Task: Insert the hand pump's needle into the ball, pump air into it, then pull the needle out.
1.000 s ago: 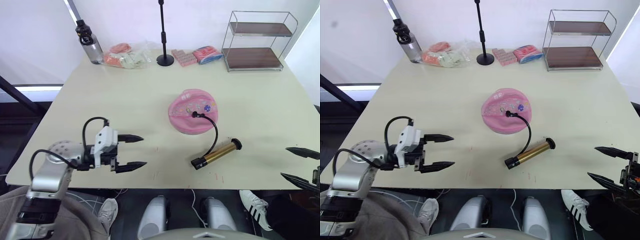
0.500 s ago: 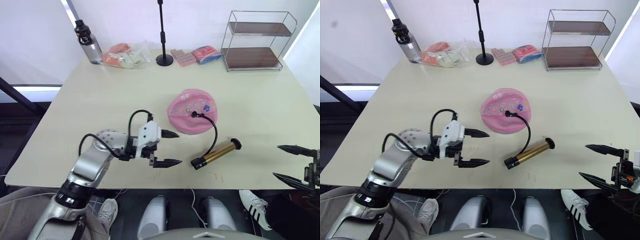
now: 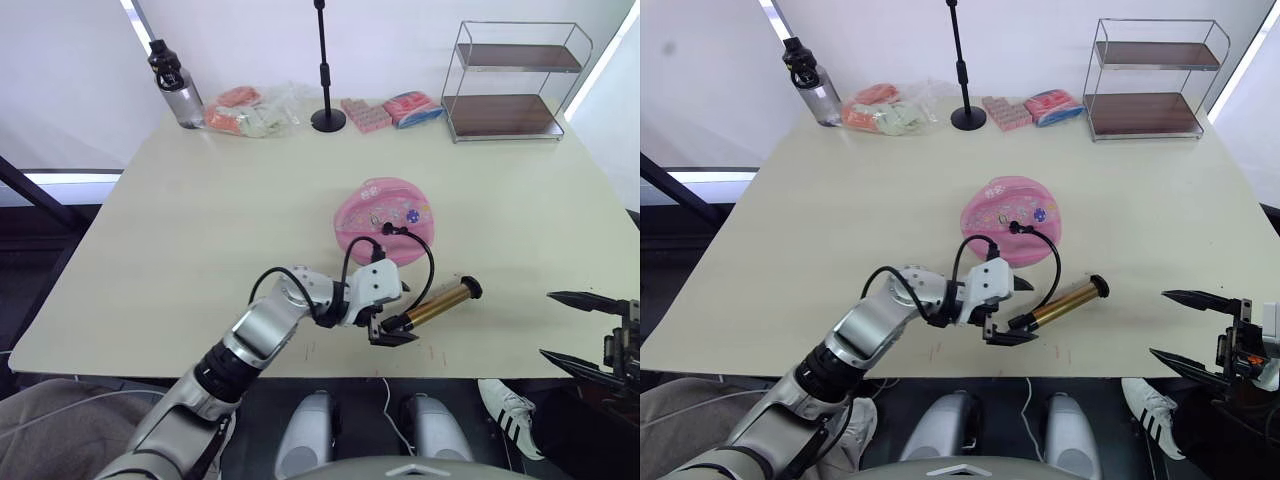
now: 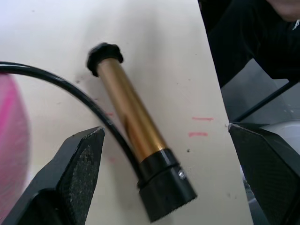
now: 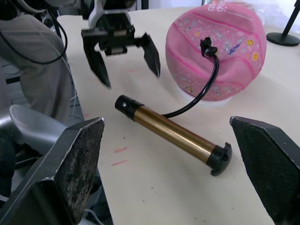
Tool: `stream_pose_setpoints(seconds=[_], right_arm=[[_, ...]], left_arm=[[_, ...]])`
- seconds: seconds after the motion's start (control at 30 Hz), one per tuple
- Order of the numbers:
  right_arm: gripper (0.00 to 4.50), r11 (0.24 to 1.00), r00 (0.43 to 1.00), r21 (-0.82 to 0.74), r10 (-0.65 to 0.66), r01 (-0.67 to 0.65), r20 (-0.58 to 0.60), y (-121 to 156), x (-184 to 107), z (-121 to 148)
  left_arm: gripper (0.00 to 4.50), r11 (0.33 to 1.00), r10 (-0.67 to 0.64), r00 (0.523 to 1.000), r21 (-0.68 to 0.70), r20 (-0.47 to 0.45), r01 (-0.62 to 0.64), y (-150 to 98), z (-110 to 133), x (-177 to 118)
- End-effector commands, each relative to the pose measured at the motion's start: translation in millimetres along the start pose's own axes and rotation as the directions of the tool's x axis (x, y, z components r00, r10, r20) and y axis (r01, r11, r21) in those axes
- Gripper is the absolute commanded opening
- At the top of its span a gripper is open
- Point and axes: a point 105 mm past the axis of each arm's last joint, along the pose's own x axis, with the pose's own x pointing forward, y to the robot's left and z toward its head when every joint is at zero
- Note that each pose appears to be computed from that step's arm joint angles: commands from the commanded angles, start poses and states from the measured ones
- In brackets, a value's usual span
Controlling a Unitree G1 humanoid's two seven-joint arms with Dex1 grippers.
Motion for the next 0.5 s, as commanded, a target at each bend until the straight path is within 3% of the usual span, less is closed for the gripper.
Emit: stream_pose_setpoints(seconds=[0.03, 0.2, 0.5], right_arm=[[4.5, 0.999, 1.0, -0.032, 0.008, -0.008, 0.016, -0.6, 1.5, 9.2], [4.5, 0.999, 1.0, -0.036, 0.013, -0.012, 0.017, -2.8, 3.8, 9.7], [4.5, 0.999, 1.0, -0.04, 0.002, -0.002, 0.02, -4.2, 3.8, 9.2]], left_arm=[[4.47, 1.0, 0.019, 0.999, -0.016, -0.043, -0.02, -0.7, -2.0, 5.8], [4.47, 0.998, 0.07, 0.989, 0.009, -0.127, -0.07, 3.5, -16.3, 16.9], [4.47, 0.989, 0.148, 0.972, 0.001, -0.184, -0.15, 8.3, -31.7, 27.3]])
